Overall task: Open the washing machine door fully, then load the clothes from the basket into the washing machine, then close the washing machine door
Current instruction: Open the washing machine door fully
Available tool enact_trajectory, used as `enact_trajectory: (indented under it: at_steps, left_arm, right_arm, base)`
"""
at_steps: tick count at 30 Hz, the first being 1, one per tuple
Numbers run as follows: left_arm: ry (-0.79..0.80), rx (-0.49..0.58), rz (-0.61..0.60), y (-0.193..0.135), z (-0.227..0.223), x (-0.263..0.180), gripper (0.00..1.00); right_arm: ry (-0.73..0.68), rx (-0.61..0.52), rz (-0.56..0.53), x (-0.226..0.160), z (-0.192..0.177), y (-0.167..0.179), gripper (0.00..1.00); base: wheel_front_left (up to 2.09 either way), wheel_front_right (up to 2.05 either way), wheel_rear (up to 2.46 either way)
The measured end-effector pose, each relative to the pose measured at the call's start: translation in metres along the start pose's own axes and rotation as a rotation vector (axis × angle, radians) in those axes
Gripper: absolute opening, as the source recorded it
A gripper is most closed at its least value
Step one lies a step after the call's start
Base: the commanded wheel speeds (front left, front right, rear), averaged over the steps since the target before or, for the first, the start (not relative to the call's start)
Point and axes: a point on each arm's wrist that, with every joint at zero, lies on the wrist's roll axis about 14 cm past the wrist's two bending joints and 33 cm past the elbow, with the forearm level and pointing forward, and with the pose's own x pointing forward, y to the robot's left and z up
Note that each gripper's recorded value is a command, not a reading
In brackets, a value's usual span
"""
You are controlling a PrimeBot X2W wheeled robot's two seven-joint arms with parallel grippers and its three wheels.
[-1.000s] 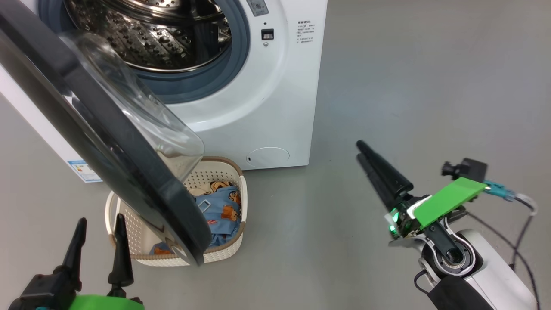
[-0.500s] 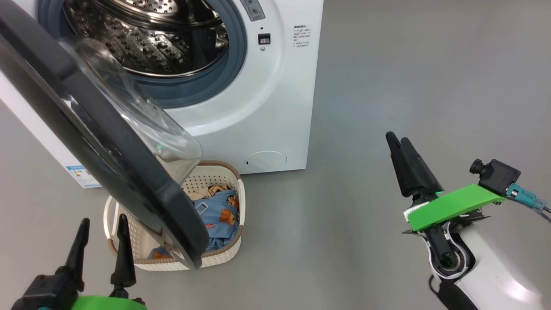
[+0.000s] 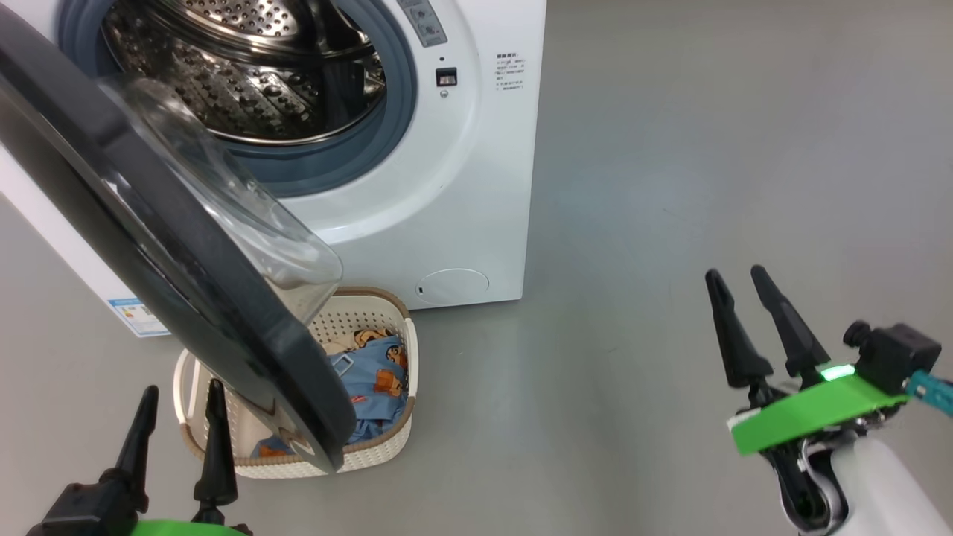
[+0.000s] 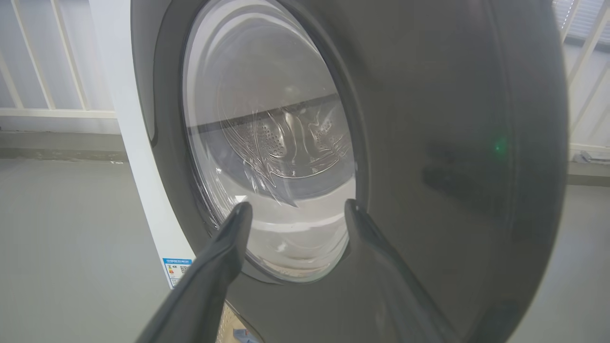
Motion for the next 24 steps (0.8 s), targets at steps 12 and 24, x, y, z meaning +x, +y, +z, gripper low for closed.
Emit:
enact_trajectory:
  at_steps: [12, 24]
  left_arm:
    - [-0.002, 0.005, 0.006, -0.001, 0.000, 0.001, 1.00]
    - [0.009, 0.006, 0.013, 0.000, -0.002, -0.003, 1.00]
  right_arm:
    - [0.036, -0.239, 0.007, -0.030, -0.012, 0.001, 1.00]
    - [0.043, -0.320, -0.032, -0.041, -0.018, -0.001, 1.00]
  base:
    - [0.00, 0.00, 0.00]
    - [0.00, 0.00, 0.00]
